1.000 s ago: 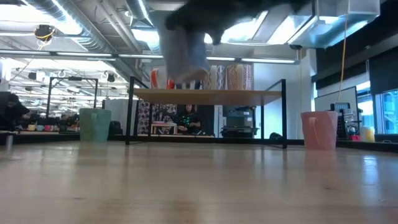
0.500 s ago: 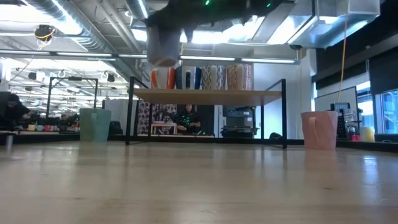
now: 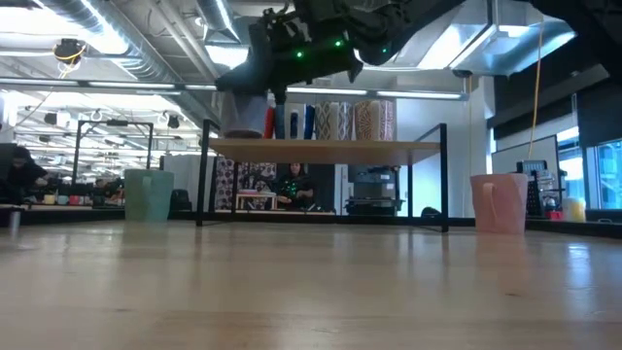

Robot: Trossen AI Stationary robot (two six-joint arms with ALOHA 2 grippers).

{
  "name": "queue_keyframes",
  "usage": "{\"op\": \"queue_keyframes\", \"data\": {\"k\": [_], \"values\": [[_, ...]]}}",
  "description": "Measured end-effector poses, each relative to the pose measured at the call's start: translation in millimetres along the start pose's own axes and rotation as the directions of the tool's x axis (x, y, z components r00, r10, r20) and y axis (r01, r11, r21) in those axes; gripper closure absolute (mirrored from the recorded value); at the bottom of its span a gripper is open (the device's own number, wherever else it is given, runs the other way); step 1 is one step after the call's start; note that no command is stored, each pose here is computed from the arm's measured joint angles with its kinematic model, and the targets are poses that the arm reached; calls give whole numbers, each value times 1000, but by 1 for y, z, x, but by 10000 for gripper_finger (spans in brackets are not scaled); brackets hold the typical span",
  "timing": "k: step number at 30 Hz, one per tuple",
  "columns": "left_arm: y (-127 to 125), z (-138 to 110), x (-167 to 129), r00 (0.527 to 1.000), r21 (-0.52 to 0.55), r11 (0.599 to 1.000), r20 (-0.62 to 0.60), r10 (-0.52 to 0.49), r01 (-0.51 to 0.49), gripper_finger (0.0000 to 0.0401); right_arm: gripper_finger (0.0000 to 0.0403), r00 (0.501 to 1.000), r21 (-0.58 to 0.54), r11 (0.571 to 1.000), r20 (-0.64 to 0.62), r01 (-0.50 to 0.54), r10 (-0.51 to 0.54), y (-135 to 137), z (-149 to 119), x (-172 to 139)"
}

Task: Place coffee mugs
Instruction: Put the blue mug on the shelf

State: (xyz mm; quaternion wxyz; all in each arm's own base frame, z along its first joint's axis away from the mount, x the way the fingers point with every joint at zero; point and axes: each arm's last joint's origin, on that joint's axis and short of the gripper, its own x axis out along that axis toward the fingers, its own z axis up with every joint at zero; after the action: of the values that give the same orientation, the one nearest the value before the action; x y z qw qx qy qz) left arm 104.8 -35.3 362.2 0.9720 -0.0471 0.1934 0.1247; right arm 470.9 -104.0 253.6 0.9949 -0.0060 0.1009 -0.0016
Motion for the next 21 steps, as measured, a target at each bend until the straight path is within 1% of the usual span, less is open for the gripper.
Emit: {"op": "queue_keyframes", "data": {"k": [4,12,17,21], "values": [[0,0,0,1000,0,1000,0,0,0,381,395,1000,-1,1000,-6,1,-1,0,-4,3],[0,0,0,1000,1,1000,0,1,-1,381,395,1000,4,1000,-6,27,-27,-13,-6,0],[0,0,0,1000,1,1000,0,1,-1,381,389,1000,5,1000,-7,15,-15,-14,-6,0],[0,0,0,1000,2,1000,-1,1,-1,381,382,1000,-1,1000,-10,16,-16,-14,-12,4]]}}
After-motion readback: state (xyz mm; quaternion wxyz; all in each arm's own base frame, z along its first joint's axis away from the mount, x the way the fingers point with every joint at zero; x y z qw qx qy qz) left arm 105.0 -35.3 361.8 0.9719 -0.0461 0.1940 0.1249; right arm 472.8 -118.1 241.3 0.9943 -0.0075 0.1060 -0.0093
